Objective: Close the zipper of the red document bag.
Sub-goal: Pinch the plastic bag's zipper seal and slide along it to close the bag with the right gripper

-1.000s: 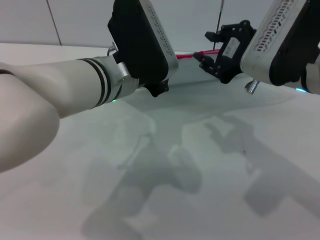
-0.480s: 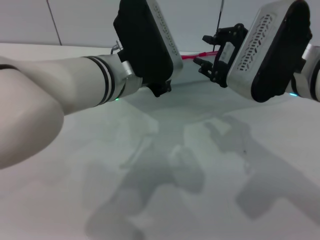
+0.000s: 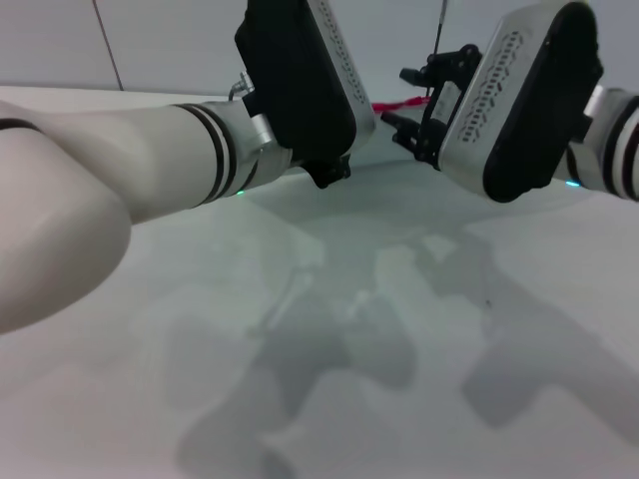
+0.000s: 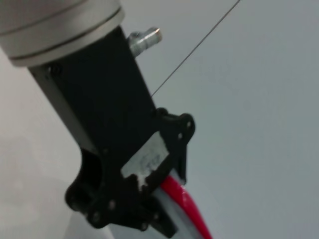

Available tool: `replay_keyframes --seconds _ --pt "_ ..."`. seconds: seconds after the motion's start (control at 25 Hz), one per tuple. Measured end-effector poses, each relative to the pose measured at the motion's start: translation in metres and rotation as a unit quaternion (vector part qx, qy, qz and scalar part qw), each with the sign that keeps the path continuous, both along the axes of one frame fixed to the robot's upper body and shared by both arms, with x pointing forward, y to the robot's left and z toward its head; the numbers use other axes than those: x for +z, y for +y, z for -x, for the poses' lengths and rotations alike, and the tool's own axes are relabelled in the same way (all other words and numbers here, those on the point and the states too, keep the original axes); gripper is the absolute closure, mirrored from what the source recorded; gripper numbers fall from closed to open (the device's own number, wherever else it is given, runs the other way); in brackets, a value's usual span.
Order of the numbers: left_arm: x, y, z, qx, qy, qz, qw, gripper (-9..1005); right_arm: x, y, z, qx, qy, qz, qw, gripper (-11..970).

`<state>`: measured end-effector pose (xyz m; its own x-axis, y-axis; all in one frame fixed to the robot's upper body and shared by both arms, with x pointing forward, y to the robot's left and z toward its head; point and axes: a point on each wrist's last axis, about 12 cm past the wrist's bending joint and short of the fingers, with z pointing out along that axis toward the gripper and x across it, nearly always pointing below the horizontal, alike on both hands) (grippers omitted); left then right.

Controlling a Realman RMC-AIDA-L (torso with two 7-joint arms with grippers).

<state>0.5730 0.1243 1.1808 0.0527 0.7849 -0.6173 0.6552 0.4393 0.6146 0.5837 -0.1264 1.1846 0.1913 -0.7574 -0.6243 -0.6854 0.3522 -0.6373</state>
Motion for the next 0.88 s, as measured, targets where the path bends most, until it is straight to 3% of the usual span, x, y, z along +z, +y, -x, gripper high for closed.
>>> replay_keyframes --seconds 0.6,0.88 --pt "0.0043 0.0019 0.0006 0.001 -0.004 0.0 1.0 937 -0.0053 0.0044 -0.0033 0.002 0.014 0.005 1.0 650" --pt "0.0034 0.0029 0.0005 0.002 -0.003 -0.001 1.0 938 -0.0037 0.0044 -0.004 0.001 0.01 0.002 1.0 779"
